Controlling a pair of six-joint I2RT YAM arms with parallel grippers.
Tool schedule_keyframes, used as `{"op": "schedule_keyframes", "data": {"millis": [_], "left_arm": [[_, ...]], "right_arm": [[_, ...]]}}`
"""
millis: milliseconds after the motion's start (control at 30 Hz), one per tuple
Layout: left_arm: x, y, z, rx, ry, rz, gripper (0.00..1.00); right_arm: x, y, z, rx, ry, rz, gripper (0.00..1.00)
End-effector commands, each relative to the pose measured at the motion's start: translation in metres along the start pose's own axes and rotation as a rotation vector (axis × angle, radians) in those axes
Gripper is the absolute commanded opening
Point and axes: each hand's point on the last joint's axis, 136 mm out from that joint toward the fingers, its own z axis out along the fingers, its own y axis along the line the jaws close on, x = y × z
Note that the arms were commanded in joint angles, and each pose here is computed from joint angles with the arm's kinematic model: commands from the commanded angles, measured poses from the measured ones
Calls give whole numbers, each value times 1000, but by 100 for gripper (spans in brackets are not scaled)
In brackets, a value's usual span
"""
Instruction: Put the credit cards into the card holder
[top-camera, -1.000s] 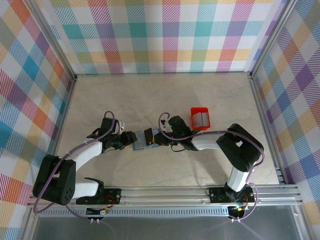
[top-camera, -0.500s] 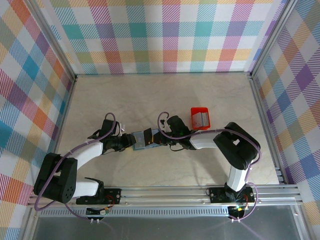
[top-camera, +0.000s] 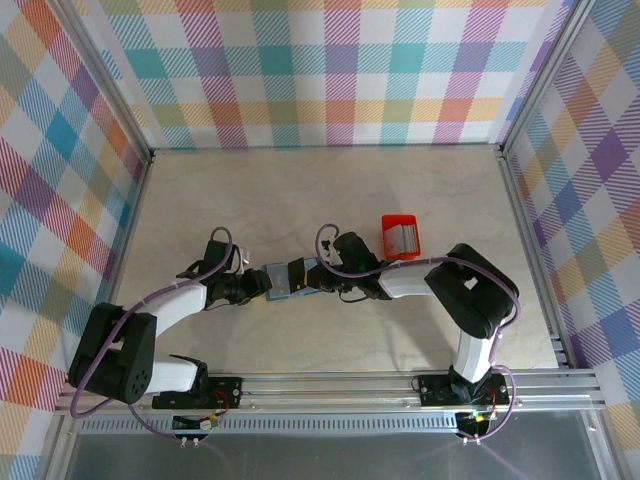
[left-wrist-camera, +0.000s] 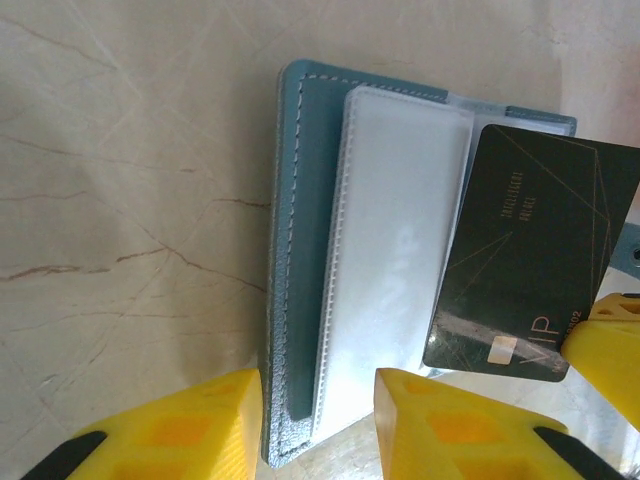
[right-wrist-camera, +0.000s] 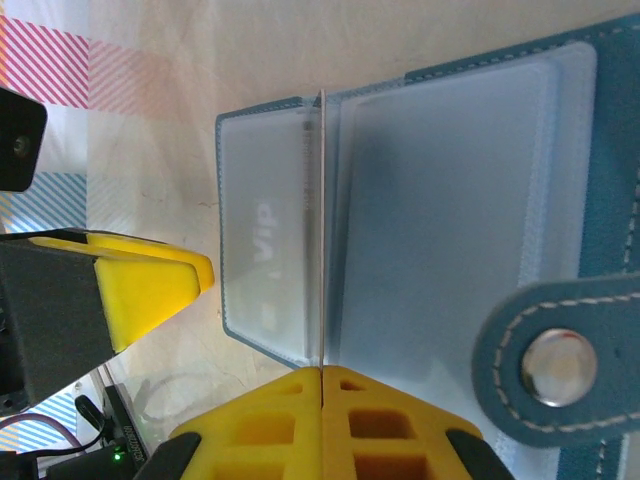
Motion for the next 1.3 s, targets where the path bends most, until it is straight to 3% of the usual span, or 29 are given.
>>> {"op": "schedule_keyframes", "data": {"millis": [0,733,1267], "left_arm": [[-2,8,3,-12,-6,5,34],[-2,10,7,-18,2,-10,33],[-1,12,10,-20,1,-2,30]], "right_arm": [[1,4,5,-15,19,8,0],[17,-17,10,128,144,57,0],[19,-10,20,120,196,36,0]]}}
